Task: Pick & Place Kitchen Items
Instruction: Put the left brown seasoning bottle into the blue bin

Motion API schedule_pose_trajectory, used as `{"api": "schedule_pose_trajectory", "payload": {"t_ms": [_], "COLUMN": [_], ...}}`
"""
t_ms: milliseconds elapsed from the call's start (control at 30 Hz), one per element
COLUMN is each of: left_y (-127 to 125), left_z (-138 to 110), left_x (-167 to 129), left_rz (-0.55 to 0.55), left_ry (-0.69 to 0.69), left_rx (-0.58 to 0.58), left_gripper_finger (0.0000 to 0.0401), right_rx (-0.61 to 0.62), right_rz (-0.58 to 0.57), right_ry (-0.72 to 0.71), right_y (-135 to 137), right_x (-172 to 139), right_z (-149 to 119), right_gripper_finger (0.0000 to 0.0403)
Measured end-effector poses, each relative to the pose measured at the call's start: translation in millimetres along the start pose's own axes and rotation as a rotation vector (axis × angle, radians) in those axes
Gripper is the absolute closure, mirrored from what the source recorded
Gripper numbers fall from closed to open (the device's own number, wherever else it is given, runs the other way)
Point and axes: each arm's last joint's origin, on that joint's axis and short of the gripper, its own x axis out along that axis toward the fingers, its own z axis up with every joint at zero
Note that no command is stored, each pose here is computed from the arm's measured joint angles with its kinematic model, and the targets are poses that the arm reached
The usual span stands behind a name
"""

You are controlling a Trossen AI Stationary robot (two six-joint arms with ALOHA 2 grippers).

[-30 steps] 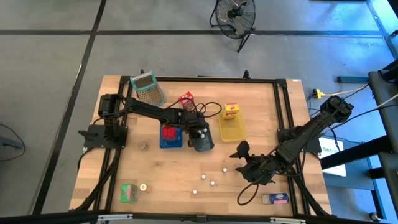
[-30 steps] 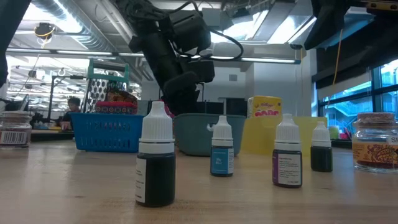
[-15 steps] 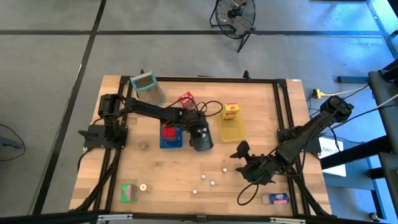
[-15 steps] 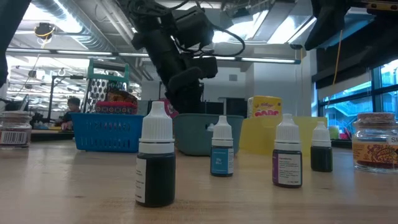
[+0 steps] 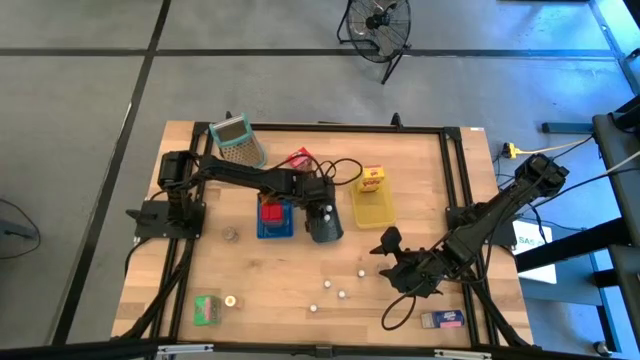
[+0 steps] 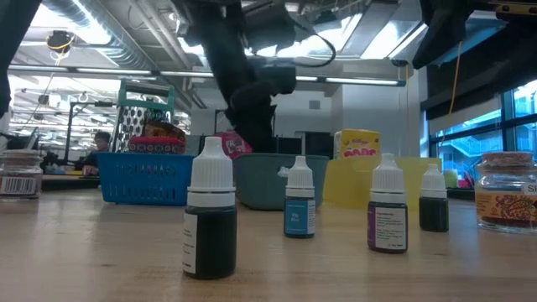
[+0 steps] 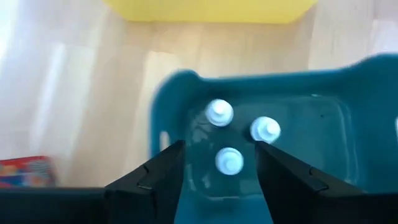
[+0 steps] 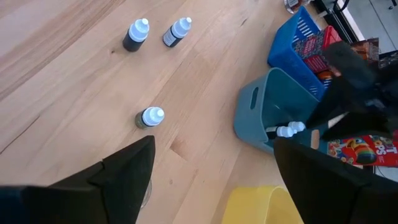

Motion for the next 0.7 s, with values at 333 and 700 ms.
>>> {"api": "schedule_pose_trajectory", "payload": {"t_ms": [333,700], "left_y": [-22.6,-56.9], "left_z": [20.3,14.1], "left_x": [-46.2,-60.4], "left_rz": [0.080,0.056], "left_ry": [0.104,0.130], "left_rx": [0.051,0.132], "left_gripper_finger": [0.0216,0.0217], "right_rx": [-0.003,-0.003], "right_rz": [0.000,0.006], "right_ry": [0.006,-0.014], "right_y": [1.4,1.4], "right_x": [1.9,2.1], "right_z": [-3.0,-1.3], "right_gripper_finger": [0.0071,0.0071]}}
